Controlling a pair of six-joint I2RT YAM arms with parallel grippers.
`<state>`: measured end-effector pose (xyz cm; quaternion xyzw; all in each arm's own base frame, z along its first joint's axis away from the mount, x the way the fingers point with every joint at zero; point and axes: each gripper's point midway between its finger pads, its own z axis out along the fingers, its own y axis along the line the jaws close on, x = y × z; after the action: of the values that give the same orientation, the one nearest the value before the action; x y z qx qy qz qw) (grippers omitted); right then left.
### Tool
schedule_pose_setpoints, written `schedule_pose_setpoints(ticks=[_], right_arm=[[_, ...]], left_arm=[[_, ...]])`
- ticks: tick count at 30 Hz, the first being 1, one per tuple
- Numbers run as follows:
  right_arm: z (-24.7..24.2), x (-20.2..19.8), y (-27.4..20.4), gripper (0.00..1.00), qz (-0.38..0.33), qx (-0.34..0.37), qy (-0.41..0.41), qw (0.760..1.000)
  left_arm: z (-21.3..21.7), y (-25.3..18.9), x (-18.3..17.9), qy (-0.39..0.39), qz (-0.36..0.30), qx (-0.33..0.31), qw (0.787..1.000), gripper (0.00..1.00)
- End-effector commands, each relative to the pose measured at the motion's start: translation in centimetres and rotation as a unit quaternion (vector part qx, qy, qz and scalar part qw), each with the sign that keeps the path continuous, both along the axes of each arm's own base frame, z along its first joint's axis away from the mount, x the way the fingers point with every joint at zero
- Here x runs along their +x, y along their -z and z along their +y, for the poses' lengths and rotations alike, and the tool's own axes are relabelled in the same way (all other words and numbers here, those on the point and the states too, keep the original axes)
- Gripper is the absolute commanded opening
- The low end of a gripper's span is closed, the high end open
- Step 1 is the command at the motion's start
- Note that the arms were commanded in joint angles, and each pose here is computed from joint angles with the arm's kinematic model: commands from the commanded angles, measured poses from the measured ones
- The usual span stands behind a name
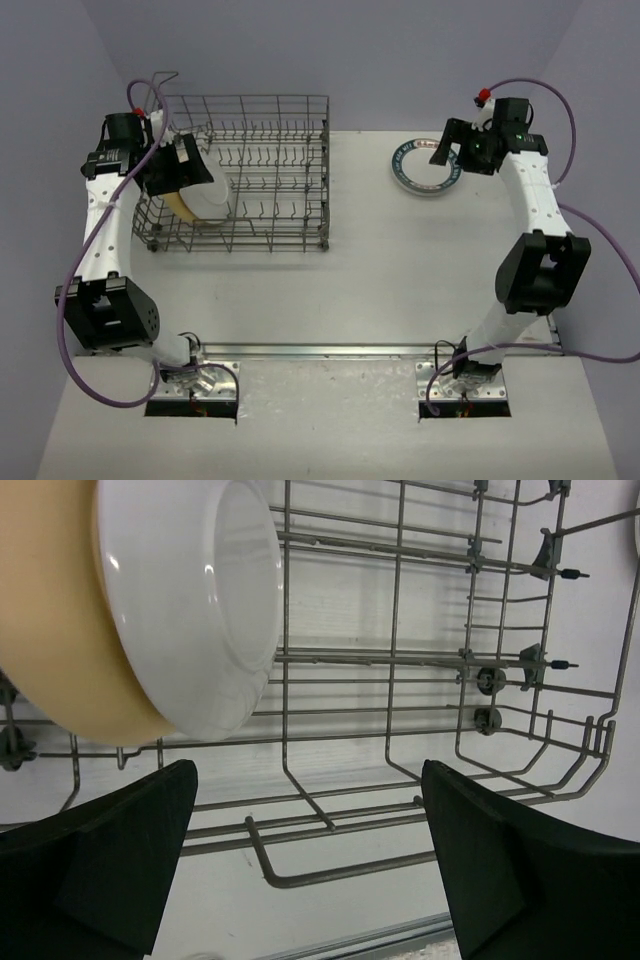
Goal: Unload the plates from the dish rack
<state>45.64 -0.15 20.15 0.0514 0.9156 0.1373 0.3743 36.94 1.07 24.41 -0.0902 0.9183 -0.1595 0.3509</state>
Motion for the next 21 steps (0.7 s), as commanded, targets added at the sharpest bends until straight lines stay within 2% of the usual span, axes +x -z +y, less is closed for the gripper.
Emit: schedule_pose_setpoints(ticks=[1, 11, 21], right_arm=[[1.9, -2.3, 1.1, 0.99, 0.005, 0.026, -0.051, 0.998], [2.6, -3.5, 2.1, 0.99, 0.022, 0.041, -0.064, 0.997], [3.2, -3.7, 2.0, 0.99, 0.024, 0.057, -0.067, 0.996]], left_arm=[[-0.5, -2.6, 1.9, 0.024, -0.069, -0.016, 0.997, 0.91], [1.7, -0.2, 3.8, -0.008, -0.055, -0.004, 0.998, 0.9], [4.6, 1.5, 5.4, -0.053, -0.044, 0.044, 0.997, 0.91]])
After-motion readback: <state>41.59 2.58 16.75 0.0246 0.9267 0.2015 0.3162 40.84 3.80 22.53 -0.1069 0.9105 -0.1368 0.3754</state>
